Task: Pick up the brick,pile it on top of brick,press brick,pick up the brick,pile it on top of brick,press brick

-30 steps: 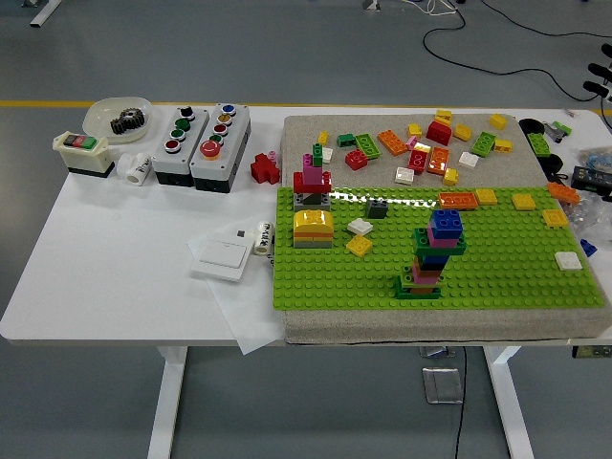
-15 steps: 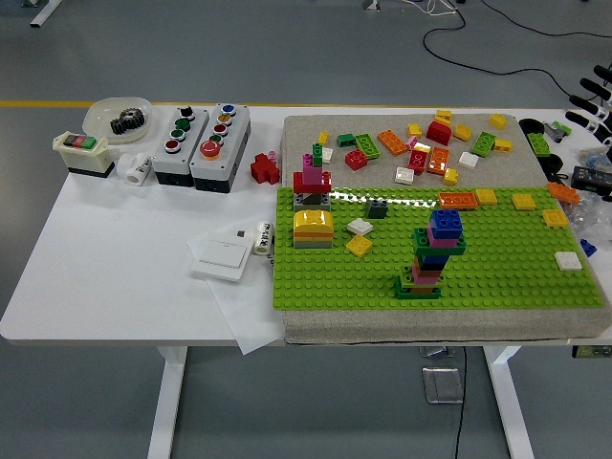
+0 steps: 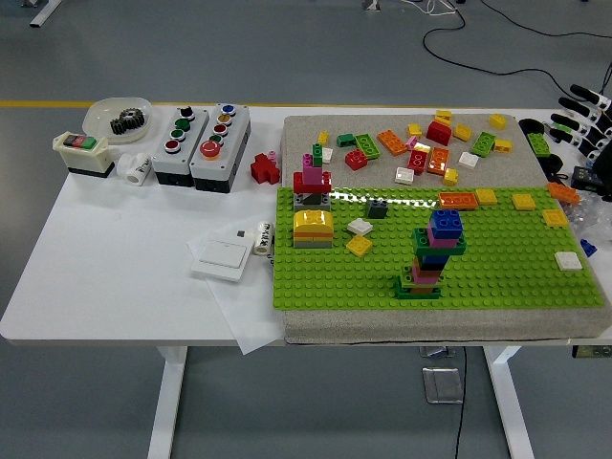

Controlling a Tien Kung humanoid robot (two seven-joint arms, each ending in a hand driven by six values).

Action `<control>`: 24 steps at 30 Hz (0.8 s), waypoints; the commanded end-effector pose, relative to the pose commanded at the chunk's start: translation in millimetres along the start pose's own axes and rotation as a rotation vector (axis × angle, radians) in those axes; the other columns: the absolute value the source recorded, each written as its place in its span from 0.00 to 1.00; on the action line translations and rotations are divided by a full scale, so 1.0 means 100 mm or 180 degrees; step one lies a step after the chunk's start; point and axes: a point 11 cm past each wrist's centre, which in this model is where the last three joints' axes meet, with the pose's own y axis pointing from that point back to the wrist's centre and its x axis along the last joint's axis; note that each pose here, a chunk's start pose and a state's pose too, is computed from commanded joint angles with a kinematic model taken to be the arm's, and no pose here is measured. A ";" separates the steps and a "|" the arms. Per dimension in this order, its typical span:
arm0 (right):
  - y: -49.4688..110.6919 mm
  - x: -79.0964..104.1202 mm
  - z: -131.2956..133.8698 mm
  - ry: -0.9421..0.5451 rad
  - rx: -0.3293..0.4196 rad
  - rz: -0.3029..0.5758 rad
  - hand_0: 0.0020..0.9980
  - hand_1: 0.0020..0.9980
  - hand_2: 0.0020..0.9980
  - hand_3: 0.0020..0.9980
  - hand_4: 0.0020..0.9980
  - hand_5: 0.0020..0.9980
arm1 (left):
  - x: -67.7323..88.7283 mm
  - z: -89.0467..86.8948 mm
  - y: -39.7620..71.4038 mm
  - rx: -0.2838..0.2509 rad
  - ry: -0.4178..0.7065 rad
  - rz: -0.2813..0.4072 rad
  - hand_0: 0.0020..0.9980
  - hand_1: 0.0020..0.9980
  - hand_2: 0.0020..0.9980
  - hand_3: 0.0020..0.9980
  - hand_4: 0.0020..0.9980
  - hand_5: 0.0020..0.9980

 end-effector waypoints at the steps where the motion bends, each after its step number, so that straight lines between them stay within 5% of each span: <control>1: -0.02 -0.03 0.02 0.0016 -0.0007 -0.0031 0.86 0.81 0.84 0.85 1.00 1.00 | -0.02 0.00 0.00 0.0009 -0.0005 -0.0006 0.45 0.55 0.60 0.62 0.66 0.80; 24: 0.01 -0.12 0.31 0.0175 -0.0192 -0.0001 0.86 0.81 0.83 0.84 1.00 1.00 | -0.03 0.01 0.01 0.0013 -0.0063 -0.0006 0.45 0.55 0.60 0.62 0.66 0.82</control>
